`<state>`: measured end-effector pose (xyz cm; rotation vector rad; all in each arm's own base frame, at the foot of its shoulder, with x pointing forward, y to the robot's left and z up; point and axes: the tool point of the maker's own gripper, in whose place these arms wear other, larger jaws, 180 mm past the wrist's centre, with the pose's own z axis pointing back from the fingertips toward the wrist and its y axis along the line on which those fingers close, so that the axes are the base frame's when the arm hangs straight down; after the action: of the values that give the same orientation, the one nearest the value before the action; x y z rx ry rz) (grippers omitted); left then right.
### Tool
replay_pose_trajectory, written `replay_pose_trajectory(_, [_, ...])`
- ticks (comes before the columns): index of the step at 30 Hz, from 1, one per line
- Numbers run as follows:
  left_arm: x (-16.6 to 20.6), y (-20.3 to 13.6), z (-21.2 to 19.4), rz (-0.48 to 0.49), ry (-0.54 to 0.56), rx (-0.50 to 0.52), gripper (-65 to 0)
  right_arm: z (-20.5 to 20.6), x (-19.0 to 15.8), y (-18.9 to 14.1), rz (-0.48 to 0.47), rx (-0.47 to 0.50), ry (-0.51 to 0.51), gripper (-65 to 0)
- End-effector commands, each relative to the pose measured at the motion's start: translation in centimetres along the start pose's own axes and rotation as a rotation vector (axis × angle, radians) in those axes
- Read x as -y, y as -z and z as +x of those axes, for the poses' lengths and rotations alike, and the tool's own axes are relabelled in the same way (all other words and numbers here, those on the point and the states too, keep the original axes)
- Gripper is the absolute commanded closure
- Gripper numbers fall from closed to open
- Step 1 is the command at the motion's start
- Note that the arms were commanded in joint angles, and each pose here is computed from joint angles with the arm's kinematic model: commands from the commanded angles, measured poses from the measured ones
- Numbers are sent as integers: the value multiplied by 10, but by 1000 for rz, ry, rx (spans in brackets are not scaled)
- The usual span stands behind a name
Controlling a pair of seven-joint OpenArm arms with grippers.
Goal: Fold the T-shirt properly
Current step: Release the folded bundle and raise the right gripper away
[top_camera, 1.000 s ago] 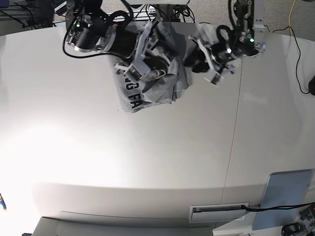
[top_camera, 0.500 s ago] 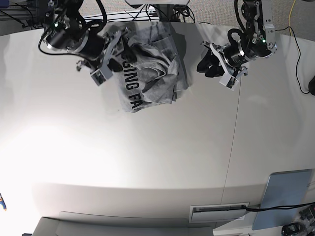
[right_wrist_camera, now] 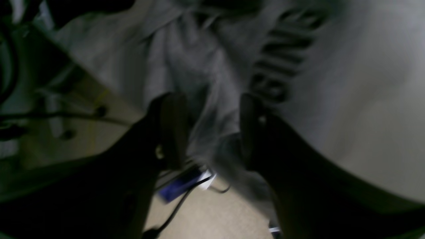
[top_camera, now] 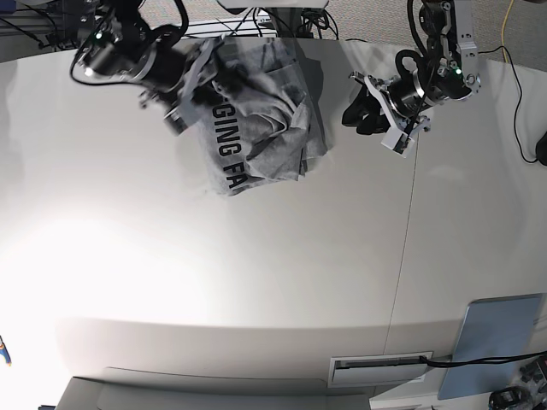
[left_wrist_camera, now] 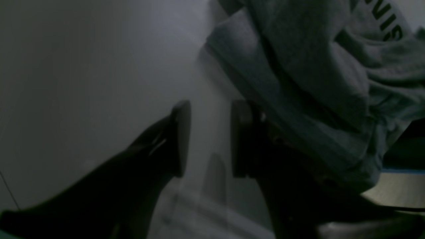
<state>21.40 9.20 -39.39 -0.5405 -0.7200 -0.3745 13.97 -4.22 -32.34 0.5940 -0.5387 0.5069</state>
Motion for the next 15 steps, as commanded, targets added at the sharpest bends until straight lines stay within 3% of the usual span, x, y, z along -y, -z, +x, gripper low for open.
replay_pose_trajectory(1, [2, -3, 12, -10, 13, 45, -215, 2, -25, 2, 91, 18, -16, -240])
replay_pose_trajectory(5, [2, -3, 12, -9, 14, 45, -215, -7, -91, 12, 325, -7, -69, -232])
replay_pose_trajectory(9, [2, -3, 10, -9, 14, 36, -215, 6, -88, 13, 296, 23, -123, -231])
replay_pose_trajectory(15, [5, -3, 14, -26, 0, 56, -215, 30, -41, -2, 101, 120, -133, -231])
